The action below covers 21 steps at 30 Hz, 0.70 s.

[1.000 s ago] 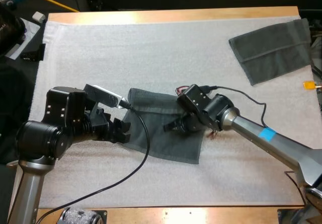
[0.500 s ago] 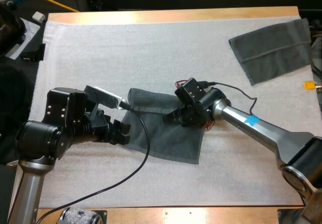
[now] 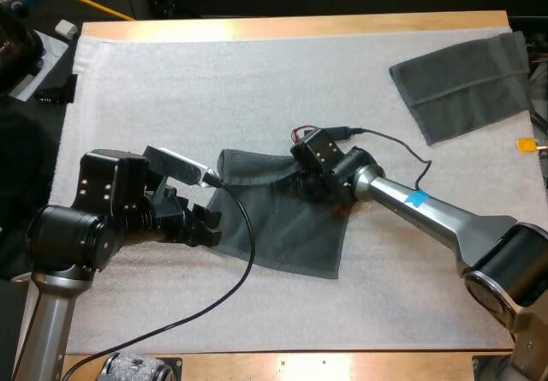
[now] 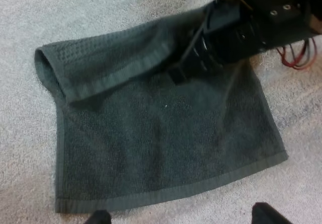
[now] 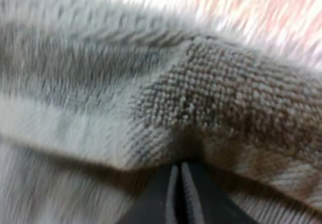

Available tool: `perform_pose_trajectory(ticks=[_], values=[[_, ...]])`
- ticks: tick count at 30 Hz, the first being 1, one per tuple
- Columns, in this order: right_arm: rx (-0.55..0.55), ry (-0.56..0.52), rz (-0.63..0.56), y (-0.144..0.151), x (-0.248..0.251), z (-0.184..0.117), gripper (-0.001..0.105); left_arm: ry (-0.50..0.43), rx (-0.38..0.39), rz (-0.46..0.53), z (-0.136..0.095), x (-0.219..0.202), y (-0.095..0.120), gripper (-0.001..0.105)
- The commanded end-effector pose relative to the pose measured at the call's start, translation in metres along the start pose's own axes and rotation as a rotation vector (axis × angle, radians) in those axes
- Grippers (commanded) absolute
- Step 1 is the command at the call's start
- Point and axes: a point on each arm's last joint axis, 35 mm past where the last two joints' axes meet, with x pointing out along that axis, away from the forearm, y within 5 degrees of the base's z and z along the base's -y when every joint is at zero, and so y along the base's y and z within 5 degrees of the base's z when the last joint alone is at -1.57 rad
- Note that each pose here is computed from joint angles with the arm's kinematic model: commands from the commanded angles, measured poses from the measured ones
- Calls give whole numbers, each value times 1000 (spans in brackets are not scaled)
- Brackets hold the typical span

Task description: Pick towel from pile, fold and stack

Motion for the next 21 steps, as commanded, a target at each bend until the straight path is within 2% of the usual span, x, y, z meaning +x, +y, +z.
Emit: perform_pose_trajectory(ticks=[1,9,15,17,21], values=[[45,-111,-81,-11,0,17,0,8,-4,-5,-1,0,-1,55],[108,-272,-184,-29,-14,50,0,10,-2,-5,-1,0,-1,55],[96,-322,-209,-34,-43,66,0,11,-2,-4,-1,0,-1,55],[90,-330,-172,-30,-40,67,0,2,-1,-5,0,-1,-1,56],[9,-297,-87,-17,-69,67,0,1,2,-9,0,0,-1,55]])
